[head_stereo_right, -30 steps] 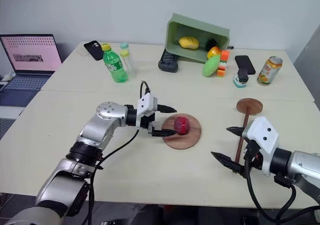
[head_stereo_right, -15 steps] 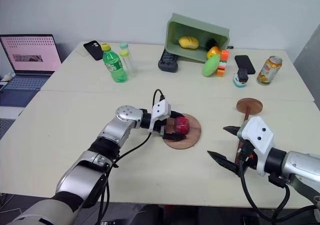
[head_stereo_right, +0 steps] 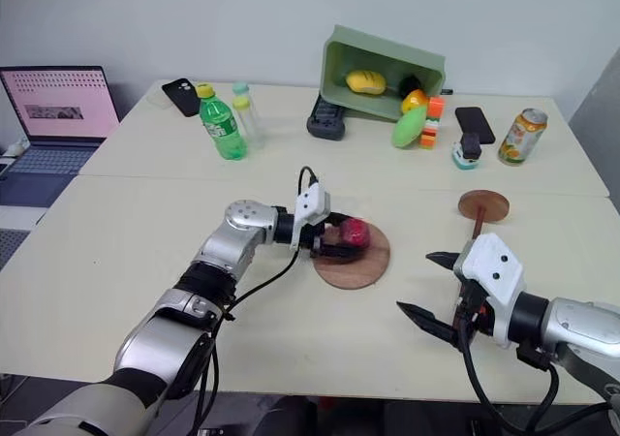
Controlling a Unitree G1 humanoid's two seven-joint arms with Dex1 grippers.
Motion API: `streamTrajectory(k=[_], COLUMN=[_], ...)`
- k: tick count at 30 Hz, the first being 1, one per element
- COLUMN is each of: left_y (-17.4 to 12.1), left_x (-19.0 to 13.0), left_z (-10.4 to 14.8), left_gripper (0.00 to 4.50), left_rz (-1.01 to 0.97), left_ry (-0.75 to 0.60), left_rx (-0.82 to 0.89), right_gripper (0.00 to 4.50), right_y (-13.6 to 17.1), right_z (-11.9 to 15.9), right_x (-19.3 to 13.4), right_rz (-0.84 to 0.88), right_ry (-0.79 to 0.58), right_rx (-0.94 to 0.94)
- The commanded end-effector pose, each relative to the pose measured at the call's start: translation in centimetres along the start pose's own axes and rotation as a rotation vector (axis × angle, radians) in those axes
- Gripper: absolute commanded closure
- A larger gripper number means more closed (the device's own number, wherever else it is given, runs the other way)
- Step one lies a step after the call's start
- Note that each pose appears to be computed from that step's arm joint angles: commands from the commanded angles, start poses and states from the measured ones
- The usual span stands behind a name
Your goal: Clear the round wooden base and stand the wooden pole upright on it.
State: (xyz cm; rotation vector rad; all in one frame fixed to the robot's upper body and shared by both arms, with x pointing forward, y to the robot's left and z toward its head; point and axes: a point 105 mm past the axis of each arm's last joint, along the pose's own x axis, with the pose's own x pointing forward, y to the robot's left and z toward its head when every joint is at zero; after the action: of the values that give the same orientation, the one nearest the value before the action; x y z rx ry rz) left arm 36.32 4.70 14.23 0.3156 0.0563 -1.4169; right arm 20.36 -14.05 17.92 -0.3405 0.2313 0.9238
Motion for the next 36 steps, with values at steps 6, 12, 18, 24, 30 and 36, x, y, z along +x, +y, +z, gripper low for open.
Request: streamTrajectory(k=[6, 12, 18, 24, 30, 36], left_y=[4.2, 5.5, 4.5, 4.2, 4.1, 4.2], left_x=[-11.6, -21.1, -24.1, -24.9, -24.5, -24.3], left_z=[0.0, -3.0, -5.9, -6.9, -7.1, -7.1], left_gripper=[1.87, 1.88, 1.88, 1.88, 1.88, 1.33], left_rz=[0.542, 1.047, 1.206, 1.278, 1.277, 1.272], left_ry=[-0.014, -0.015, -0.032, -0.036, -0.025, -0.036], left_rx=[-0.047, -0.136, -0.228, -0.251, -0.258, -0.268], right_gripper=[0.00, 0.00, 0.00, 0.00, 0.00, 0.00], right_y=[0.6, 0.6, 0.8, 0.5, 0.1, 0.1], right_z=[2.0, 3.6, 5.4, 6.8, 6.7, 6.9], right_x=[1.4, 4.3, 8.0, 9.5, 9.7, 9.7], right_rz=[0.152, 0.298, 0.425, 0.429, 0.400, 0.382], right_ry=[-0.077, -0.138, -0.184, -0.235, -0.233, -0.246], right_rx=[-0.090, -0.160, -0.230, -0.233, -0.249, -0.246])
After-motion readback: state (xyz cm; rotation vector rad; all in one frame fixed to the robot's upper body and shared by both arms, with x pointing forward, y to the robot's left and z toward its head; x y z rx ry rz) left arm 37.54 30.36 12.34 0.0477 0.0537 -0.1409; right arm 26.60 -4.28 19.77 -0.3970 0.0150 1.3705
